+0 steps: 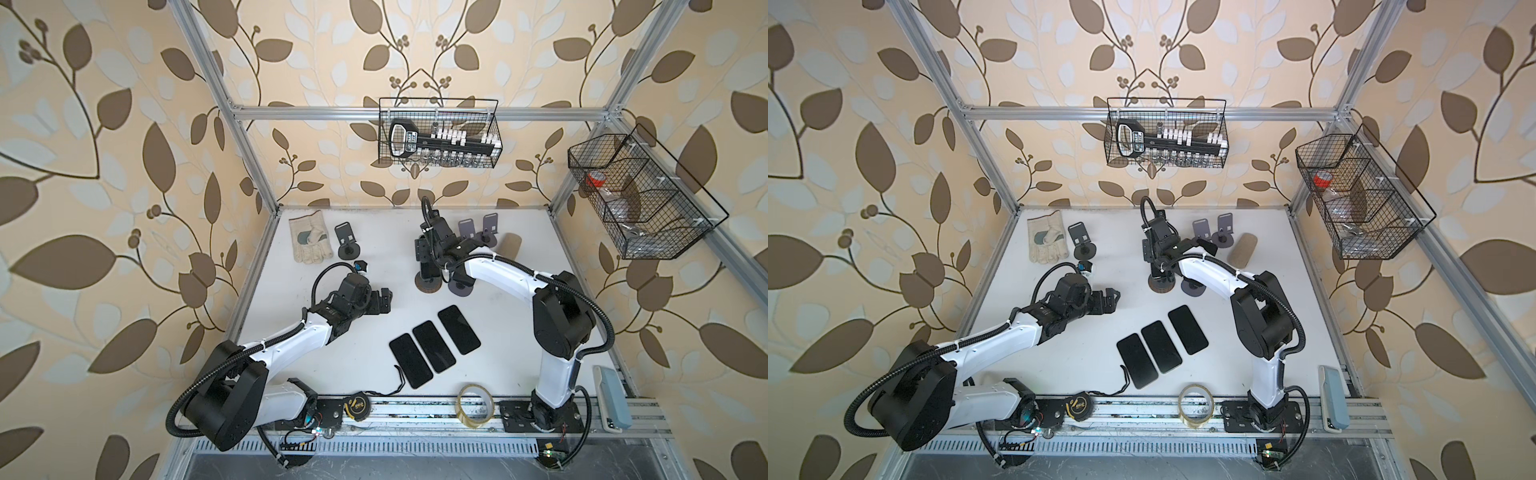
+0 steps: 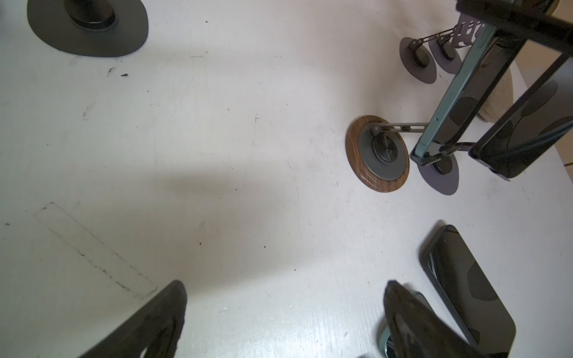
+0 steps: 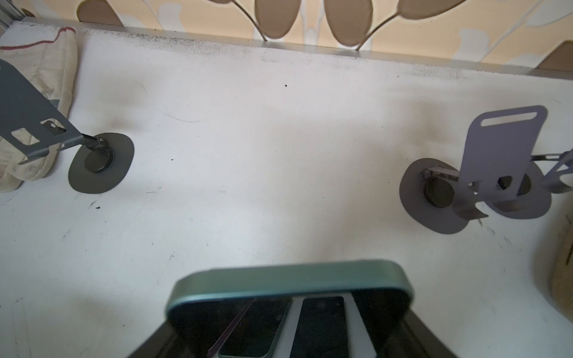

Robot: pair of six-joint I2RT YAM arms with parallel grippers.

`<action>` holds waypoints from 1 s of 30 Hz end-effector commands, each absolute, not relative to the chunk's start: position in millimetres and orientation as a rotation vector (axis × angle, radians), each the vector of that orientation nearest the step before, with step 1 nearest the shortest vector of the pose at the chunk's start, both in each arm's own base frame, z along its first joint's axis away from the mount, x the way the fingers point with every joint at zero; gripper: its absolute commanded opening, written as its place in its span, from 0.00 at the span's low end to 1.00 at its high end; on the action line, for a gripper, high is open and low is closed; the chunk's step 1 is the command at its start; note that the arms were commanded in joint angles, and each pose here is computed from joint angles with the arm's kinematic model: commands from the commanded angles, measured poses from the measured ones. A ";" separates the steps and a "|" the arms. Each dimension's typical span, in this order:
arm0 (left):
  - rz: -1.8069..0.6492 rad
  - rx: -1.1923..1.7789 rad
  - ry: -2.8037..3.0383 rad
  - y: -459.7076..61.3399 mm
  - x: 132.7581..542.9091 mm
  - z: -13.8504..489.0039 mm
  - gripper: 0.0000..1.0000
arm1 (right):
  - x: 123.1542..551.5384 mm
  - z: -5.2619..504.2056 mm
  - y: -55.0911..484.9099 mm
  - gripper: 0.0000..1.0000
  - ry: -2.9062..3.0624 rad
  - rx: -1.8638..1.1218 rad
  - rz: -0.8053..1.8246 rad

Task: Remove the phone from the phone stand

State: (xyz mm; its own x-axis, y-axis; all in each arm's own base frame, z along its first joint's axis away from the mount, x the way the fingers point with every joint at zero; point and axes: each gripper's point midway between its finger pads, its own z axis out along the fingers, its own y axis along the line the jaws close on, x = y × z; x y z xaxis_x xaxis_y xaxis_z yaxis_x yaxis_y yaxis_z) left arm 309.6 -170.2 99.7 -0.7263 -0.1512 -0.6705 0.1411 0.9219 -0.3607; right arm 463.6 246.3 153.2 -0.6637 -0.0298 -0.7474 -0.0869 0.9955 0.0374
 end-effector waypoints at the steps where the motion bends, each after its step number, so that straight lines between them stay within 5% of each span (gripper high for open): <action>1: -0.494 0.003 2.256 -172.1 319.5 124.9 0.99 | 463.8 192.1 251.8 0.66 2.239 -0.085 0.142; 22: -0.426 -0.044 2.260 -161.1 321.6 119.4 0.99 | 441.3 241.9 259.9 0.64 2.168 -0.137 0.175; 30: -0.138 -0.317 2.250 -105.8 318.9 114.8 0.99 | 415.9 238.2 304.2 0.64 2.190 -0.266 0.280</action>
